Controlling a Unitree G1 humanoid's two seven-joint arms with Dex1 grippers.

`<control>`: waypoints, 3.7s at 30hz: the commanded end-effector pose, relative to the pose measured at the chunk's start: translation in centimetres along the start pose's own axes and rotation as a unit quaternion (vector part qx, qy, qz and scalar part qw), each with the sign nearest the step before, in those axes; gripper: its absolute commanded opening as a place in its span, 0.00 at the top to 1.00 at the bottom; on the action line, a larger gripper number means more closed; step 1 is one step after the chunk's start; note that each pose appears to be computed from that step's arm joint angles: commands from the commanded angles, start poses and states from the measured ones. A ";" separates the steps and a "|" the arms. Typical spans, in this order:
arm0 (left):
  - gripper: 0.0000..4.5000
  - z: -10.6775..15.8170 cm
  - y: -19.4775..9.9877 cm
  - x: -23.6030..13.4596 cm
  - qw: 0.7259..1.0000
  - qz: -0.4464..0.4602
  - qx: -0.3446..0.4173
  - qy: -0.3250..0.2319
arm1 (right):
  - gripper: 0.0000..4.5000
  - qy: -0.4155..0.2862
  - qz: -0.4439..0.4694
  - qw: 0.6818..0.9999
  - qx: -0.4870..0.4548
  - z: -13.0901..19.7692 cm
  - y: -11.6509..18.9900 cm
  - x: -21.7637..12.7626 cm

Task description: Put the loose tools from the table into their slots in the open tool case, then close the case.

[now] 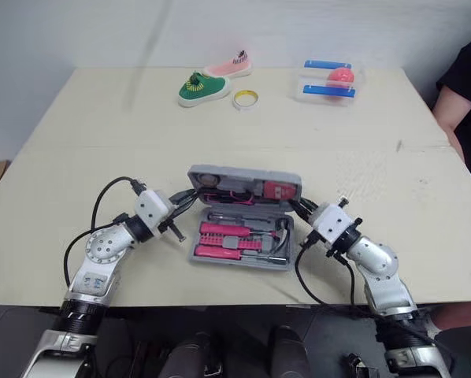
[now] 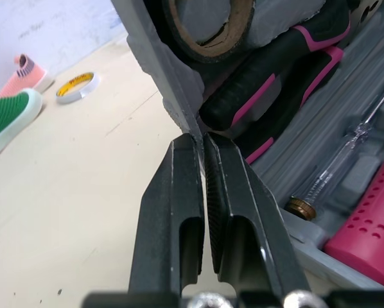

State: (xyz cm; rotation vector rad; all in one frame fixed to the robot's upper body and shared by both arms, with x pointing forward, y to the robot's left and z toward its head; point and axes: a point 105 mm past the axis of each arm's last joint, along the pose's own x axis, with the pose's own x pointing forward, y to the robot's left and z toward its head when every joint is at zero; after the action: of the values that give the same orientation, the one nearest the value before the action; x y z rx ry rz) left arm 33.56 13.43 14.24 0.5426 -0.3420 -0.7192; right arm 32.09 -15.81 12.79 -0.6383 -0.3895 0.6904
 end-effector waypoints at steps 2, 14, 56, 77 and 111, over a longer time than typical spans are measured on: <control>0.99 0.9 0.5 -1.4 0.999 -0.010 0.045 -0.020 | 1.00 0.039 0.058 0.995 -0.067 -2.4 1.9 -2.0; 0.28 -2.7 1.8 -9.1 0.995 0.000 0.025 0.096 | 0.00 0.072 0.069 0.985 -0.138 -2.5 -0.8 -7.1; 1.00 -3.5 0.1 7.2 0.961 -0.200 -0.151 0.117 | 0.99 0.158 0.281 0.916 0.240 -0.4 7.4 -5.0; 1.00 -3.0 -2.9 -1.2 0.962 -0.107 -0.216 0.128 | 0.99 0.147 0.173 0.961 0.155 -3.4 1.1 3.7; 1.00 -1.5 -9.9 7.5 0.928 -0.289 -0.181 0.150 | 0.99 0.105 0.162 0.972 0.135 -0.4 2.4 1.4</control>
State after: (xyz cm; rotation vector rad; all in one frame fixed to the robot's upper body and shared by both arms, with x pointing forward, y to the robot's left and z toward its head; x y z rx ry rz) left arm 35.29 1.36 13.01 0.4035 0.0580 -1.2116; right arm 32.17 -13.51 10.47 -0.4934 0.0315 0.9578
